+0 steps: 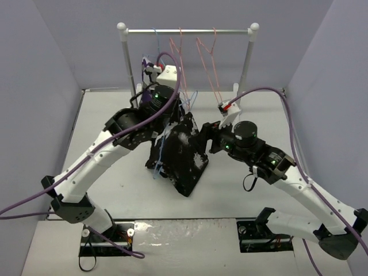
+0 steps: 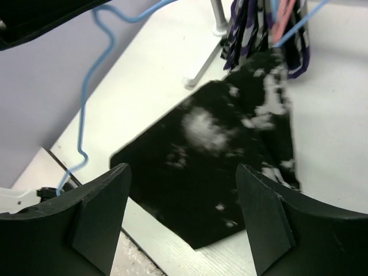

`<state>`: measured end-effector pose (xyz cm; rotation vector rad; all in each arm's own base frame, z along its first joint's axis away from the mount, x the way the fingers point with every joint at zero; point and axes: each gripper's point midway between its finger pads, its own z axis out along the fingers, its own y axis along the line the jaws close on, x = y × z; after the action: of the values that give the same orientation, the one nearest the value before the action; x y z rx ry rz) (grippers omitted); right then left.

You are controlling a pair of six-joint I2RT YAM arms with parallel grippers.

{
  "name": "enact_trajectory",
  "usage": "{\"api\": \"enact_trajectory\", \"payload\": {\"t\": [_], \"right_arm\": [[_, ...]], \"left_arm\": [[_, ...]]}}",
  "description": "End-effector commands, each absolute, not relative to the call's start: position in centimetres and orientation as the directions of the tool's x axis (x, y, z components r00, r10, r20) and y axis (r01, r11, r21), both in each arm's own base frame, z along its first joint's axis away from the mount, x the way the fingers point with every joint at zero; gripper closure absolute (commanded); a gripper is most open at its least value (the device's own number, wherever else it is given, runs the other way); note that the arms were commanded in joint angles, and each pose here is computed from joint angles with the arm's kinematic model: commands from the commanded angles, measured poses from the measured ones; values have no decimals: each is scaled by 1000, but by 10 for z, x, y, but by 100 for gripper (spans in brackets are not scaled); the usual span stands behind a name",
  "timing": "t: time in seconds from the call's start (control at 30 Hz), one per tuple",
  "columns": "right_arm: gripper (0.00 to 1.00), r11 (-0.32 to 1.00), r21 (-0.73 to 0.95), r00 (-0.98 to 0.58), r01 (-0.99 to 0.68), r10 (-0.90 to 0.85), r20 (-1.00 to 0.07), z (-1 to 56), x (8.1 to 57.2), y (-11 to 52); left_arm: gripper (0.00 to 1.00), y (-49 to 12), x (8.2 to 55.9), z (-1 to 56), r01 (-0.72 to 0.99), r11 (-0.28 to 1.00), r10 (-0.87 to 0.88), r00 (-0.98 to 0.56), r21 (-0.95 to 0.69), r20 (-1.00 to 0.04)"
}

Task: Place the trousers on the hanger
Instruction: Place the hanger at the clothesline.

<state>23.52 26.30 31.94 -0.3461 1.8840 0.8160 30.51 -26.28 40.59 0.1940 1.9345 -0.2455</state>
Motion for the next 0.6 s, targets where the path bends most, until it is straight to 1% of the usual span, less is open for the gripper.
{"api": "enact_trajectory", "payload": {"t": [0.0, 0.17, 0.27, 0.4, 0.5, 0.57], "right_arm": [[29, 741, 390, -329, -547, 238, -914, 387, 224, 230], [26, 785, 360, -291, -504, 238, -926, 397, 227, 213], [26, 800, 347, -283, -490, 231, -931, 397, 232, 212], [26, 808, 336, -298, -484, 209, -931, 390, 239, 219], [25, 815, 330, -310, -477, 195, -930, 383, 242, 222], [25, 818, 326, -312, -474, 190, -931, 381, 245, 223]], "left_arm": [[100, -194, 268, 500, 252, 957, -97, -181, -142, -979], [100, -152, 247, 517, 207, 971, -92, -146, -121, -985], [100, -138, 234, 526, 231, 967, -77, -136, -108, -988], [100, -133, 219, 522, 289, 954, -32, -169, -80, -985], [100, -123, 211, 509, 286, 958, 28, -211, -35, -977], [100, -110, 210, 500, 239, 971, 48, -229, -9, -972]]}}
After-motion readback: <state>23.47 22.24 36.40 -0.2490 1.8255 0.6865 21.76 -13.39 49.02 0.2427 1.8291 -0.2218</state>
